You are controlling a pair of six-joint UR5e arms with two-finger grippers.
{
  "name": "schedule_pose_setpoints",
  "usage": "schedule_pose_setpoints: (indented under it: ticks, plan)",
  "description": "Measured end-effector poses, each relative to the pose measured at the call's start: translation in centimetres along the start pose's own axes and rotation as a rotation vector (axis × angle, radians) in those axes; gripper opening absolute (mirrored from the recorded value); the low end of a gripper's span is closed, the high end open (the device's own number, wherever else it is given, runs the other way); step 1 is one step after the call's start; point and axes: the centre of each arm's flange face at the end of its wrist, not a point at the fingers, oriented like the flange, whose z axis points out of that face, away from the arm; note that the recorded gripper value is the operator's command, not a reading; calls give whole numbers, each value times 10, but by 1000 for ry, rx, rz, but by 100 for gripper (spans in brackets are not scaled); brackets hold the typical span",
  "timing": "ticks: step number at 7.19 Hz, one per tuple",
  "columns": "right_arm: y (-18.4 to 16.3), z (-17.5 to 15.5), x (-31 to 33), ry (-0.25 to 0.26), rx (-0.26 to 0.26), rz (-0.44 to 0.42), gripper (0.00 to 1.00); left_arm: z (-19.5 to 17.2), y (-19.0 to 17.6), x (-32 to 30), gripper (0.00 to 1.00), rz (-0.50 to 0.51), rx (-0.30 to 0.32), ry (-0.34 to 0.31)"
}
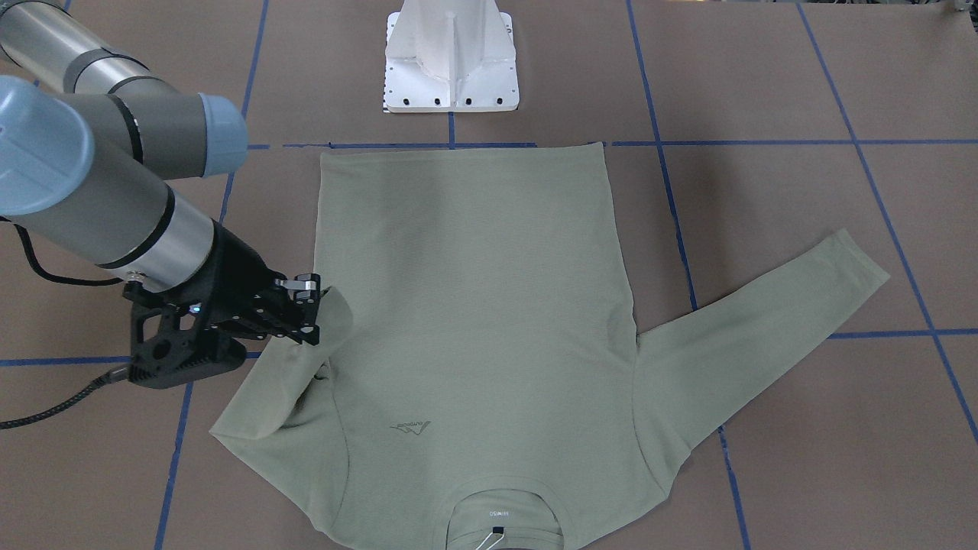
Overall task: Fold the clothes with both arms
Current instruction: 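Carry the sleeve cuff across the shirt body toward the other sleeve with the right gripper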
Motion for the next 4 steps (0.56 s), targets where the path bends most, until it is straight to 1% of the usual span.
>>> schedule_pose_setpoints:
  ticks: [1,2,3,4]
  plan:
    - [-14,-4,-47,-18,5,3,0,0,0,0,100,-1,0,0]
    - [-19,-9,-89,-39,9,-8,0,1,1,-1,100,-3,-2,-1]
    - [-10,-4,-133,-62,9,-35,0,3,2,-4,100,-7,-7,0]
    - [15,16,-178,-77,14,-56,0,6,3,-6,100,-11,-11,0]
